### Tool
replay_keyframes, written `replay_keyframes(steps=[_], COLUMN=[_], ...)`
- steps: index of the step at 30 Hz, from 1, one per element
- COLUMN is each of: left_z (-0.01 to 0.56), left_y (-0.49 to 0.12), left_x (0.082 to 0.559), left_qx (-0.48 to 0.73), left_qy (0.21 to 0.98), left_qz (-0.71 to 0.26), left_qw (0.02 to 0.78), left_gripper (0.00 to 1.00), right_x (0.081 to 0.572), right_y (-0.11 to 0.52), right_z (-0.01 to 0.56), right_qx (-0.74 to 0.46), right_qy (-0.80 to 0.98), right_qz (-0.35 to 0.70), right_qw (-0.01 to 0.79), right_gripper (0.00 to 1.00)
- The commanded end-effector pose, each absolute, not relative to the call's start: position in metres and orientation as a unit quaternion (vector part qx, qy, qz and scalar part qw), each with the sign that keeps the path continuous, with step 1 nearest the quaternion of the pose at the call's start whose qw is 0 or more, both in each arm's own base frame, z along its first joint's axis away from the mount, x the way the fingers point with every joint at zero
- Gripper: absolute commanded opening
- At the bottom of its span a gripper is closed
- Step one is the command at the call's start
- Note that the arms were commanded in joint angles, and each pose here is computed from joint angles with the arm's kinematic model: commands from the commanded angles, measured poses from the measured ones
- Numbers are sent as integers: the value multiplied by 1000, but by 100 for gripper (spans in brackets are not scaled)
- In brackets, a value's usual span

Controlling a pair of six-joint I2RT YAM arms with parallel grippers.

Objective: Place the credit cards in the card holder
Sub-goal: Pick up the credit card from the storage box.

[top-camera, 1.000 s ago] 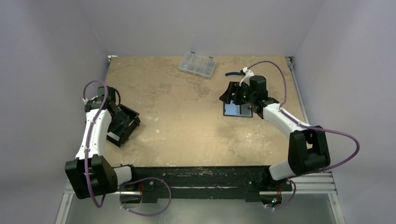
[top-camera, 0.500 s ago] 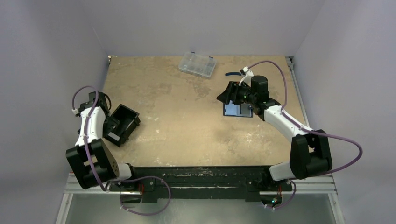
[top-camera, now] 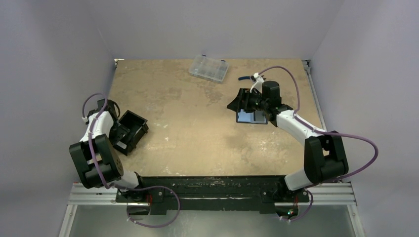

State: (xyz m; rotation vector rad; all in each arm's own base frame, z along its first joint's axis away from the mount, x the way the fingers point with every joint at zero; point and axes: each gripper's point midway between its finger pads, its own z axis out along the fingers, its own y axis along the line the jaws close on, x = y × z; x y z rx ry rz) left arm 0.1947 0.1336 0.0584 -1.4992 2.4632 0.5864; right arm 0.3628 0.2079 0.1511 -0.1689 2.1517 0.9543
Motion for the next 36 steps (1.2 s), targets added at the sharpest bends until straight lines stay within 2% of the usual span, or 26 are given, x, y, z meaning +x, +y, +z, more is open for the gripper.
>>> replay_keyframes(steps=[1,6,21,27,36], left_z=[55,62,81,84,83], left_y=[137,134,136,137,140], left_x=[194,188,181,186,195], left_qx=[-518,-525,-532,-522,-514], left_qy=[825,821,814,821,826], left_qz=[202,203,217,212,205], left_qw=[98,93,88,95,107], left_gripper=[99,88,75,61,30], right_x=[369,368,367,368,368], right_y=[214,215,216,216,216], right_z=[170,171,170,170,169], right_qx=[-81,-83,-84,-84,-83], right_qy=[826,826,826,826,826], right_qz=[386,388,392,392,391], right_qw=[402,401,397,396,397], right_gripper=[72,72,75,75,75])
